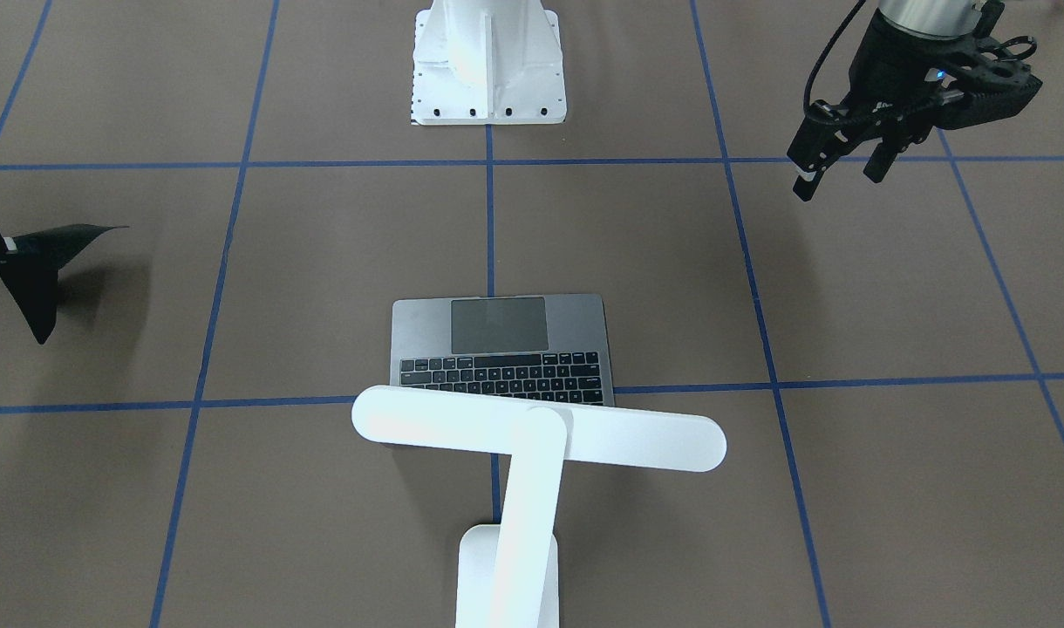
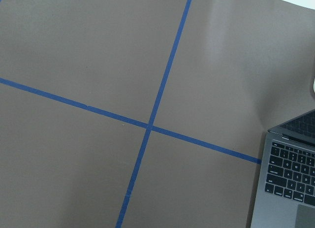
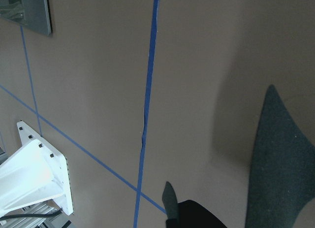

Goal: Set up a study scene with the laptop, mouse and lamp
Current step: 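Carry the black mouse pad with the right gripper into the workspace, then lower the black mouse pad flat onto the table beside the laptop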

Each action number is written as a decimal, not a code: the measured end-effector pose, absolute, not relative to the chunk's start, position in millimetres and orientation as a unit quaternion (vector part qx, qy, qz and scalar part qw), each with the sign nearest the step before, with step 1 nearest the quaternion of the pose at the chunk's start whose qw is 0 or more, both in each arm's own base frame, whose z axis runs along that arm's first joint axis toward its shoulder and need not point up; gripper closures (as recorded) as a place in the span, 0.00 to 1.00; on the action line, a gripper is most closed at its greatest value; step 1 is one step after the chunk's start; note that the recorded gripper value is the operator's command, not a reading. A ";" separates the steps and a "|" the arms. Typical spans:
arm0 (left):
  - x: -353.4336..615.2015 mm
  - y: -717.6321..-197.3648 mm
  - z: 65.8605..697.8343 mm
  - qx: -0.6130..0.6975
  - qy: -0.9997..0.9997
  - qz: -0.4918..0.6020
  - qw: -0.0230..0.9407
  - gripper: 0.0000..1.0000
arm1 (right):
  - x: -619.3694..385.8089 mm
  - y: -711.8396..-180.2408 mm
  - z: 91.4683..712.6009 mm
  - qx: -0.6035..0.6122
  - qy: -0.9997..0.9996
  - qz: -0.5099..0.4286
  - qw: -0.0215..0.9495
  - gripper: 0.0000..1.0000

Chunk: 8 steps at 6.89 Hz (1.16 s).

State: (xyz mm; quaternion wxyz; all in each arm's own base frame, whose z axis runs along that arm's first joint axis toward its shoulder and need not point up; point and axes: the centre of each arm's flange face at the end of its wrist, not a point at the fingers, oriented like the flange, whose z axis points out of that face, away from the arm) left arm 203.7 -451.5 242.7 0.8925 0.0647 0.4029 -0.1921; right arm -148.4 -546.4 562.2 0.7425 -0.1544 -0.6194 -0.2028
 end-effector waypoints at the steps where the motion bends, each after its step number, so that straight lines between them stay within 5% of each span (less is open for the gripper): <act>1: 203.9 -452.1 243.4 0.064 0.402 -0.193 0.893 0.01 | -178.3 -558.3 545.4 -0.156 -0.623 -0.197 0.741 1.00; 8: 206.6 -455.5 248.0 0.061 0.397 -0.194 0.895 0.01 | -333.6 -646.3 469.7 -0.203 -0.672 -0.163 0.694 1.00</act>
